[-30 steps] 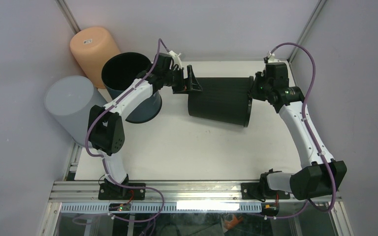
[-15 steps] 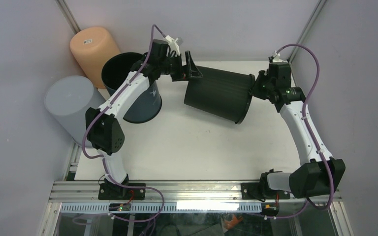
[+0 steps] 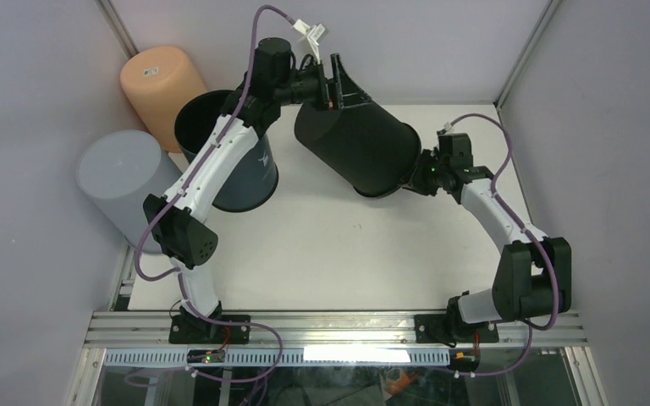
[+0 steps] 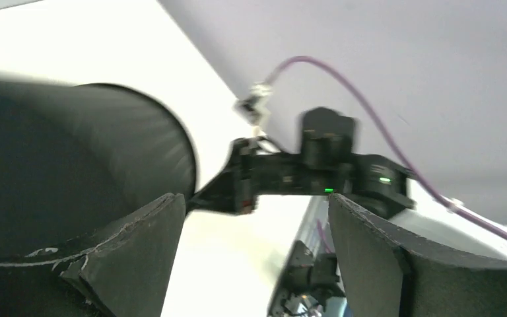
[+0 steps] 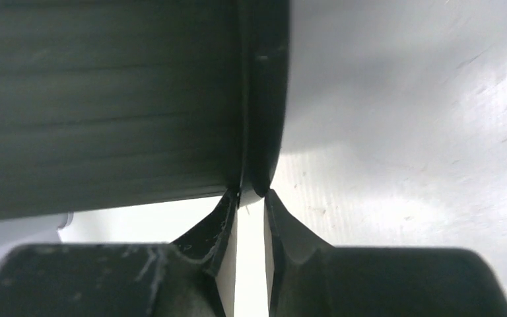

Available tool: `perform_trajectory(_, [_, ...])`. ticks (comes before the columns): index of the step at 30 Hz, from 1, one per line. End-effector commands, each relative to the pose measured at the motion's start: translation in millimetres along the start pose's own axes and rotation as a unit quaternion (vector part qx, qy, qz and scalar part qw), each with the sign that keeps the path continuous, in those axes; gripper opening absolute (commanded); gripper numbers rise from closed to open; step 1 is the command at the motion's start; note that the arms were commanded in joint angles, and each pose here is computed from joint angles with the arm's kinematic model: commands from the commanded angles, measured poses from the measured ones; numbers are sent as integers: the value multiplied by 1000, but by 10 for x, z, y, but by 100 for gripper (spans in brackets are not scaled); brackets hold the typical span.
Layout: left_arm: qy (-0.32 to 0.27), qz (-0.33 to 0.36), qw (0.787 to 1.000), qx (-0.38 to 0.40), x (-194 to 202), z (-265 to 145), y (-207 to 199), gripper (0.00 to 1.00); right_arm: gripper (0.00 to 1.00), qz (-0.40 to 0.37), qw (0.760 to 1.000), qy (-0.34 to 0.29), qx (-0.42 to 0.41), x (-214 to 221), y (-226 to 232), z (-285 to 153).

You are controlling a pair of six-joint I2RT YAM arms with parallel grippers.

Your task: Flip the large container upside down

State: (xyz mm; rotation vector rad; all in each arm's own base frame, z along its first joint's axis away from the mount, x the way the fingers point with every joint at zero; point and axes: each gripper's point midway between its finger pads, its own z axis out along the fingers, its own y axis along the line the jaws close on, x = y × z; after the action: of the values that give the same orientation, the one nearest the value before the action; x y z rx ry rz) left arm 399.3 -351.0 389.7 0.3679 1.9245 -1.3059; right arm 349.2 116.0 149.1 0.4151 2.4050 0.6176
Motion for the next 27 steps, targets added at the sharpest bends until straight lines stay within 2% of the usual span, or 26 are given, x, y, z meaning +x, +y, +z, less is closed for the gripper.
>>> perform_trajectory(1, [29,7,994,107,129,137,-614,82,0,24,996,3,-88,72,327,79])
perform_trajectory(9, [62,-11,991,118,421,349,-595,82,0,69,997,-11,-31,200,-111,249])
perform_trajectory(15, [56,-6,991,122,390,360,-628,82,0,147,988,-1,-54,303,-342,327])
perform_trajectory(20, [60,-8,991,123,414,377,-612,82,1,141,988,1,-69,283,-305,311])
perform_trajectory(23, [57,-4,991,121,408,360,-609,82,12,109,992,-8,-64,215,-280,224])
perform_trajectory(27, [49,7,993,106,366,294,-573,82,35,50,996,-55,-56,-28,-232,-45])
